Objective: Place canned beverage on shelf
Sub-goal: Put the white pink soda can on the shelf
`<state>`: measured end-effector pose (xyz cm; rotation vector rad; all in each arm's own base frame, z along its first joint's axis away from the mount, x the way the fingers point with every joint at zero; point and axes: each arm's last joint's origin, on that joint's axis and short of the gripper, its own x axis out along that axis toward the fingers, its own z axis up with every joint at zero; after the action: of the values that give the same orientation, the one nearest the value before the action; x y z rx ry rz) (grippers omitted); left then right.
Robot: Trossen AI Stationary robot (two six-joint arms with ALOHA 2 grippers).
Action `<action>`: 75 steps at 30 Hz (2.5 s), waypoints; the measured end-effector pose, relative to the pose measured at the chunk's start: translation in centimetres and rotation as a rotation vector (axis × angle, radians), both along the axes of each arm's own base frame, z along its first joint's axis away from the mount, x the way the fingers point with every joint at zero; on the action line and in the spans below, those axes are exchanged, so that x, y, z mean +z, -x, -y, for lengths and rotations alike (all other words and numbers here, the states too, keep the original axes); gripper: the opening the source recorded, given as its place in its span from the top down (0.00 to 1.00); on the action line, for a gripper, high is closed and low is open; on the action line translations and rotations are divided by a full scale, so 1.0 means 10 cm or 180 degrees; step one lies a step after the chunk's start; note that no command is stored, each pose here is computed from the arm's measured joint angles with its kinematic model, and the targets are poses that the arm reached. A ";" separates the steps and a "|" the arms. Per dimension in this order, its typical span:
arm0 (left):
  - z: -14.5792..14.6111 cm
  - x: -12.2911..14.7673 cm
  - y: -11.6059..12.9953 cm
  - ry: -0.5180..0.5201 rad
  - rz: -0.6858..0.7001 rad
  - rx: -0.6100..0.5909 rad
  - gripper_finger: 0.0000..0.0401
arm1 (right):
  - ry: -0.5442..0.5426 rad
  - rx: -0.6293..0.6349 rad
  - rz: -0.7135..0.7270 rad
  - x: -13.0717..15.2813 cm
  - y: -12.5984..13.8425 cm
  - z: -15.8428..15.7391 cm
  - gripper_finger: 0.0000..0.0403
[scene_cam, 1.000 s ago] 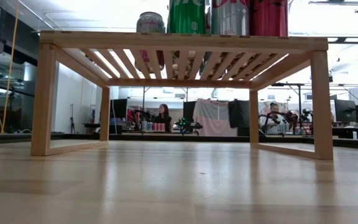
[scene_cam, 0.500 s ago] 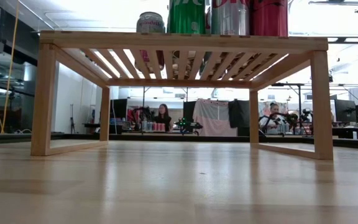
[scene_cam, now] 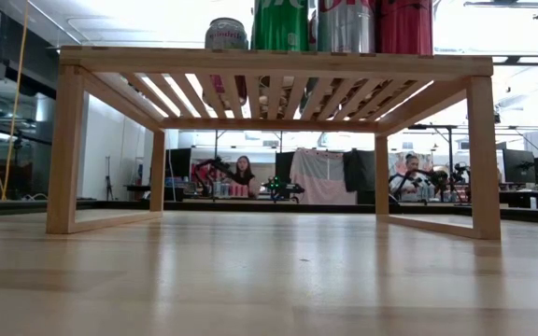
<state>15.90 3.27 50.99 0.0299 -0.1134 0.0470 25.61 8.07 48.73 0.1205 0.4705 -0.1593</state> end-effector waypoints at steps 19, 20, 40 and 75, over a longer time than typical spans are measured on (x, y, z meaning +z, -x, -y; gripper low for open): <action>0.16 -0.18 -0.55 -0.0483 -0.0547 -0.0098 0.01 | 0.0733 0.0082 0.0542 0.09 -0.50 0.56 0.35; 0.16 -0.20 -0.58 -0.0481 -0.0572 -0.0107 0.01 | 0.0751 0.0097 0.0576 0.11 -0.51 0.57 0.35; 0.20 -0.33 -0.96 -0.0303 -0.0627 -0.0236 0.08 | 0.0720 0.0295 0.0674 0.13 -0.52 0.57 0.35; 0.12 -0.01 -0.22 -0.0245 0.0406 0.1091 0.30 | 0.0199 -0.0458 0.1915 0.49 -0.56 0.73 0.19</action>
<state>18.07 2.03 50.85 0.1232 -0.2367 0.3872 31.17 0.80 53.61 0.1342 -0.1436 -0.2674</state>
